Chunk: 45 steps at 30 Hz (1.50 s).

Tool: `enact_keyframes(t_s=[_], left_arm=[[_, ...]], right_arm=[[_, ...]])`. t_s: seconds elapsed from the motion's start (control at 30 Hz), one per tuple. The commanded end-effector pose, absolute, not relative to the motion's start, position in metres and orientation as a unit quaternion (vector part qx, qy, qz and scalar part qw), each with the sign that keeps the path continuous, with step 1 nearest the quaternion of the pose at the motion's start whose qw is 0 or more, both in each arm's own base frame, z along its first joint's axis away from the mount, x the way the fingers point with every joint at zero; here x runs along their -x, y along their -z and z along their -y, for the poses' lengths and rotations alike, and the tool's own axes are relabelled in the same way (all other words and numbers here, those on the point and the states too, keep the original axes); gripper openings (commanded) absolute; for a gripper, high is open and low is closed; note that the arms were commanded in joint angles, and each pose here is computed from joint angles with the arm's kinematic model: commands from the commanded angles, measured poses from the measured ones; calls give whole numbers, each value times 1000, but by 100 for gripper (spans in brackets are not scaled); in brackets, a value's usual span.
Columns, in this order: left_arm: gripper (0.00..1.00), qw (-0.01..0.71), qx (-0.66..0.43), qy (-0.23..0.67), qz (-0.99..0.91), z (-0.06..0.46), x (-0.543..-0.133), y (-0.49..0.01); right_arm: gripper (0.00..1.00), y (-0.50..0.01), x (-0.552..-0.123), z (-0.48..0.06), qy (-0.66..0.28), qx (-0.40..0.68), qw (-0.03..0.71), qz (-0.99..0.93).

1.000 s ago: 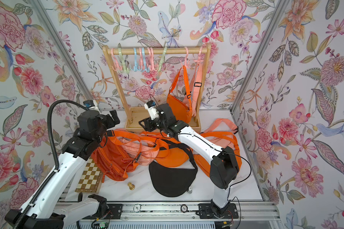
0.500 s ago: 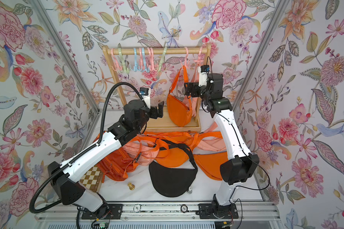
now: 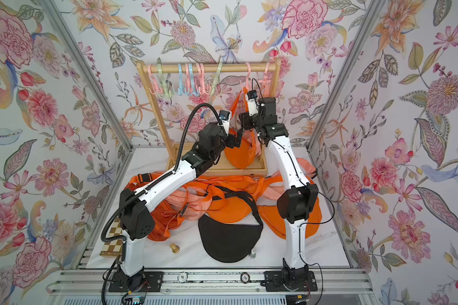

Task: Take the bag off the hook
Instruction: Pick up the bag from the hook.

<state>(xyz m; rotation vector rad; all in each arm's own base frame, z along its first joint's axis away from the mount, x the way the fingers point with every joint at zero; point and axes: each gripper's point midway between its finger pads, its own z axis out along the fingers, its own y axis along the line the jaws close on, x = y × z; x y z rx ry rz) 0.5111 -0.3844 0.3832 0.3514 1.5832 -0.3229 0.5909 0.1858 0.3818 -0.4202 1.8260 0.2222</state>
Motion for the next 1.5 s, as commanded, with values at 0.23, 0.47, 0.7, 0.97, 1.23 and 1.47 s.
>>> enact_keyframes(t_s=[0.23, 0.47, 0.7, 0.97, 1.23, 1.47], left_arm=[[100, 723, -122, 130, -668, 375, -582, -385], [99, 758, -112, 132, -629, 382, -592, -382], [99, 795, -99, 100, -590, 385, -599, -375], [36, 820, -77, 170, -541, 397, -598, -387], [100, 803, -19, 255, -538, 379, -599, -403], [100, 793, -6, 246, -558, 358, -598, -410]], right_arm=[[4, -444, -564, -142, -122, 137, 624, -759], [0, -484, -534, -157, -175, 162, 644, -727], [0, -504, -500, -158, -257, 170, 629, -714], [0, -508, -473, -156, -302, 172, 611, -711], [0, -517, -470, -151, -303, 165, 617, -707], [0, -504, -485, -153, -319, 156, 601, -716]])
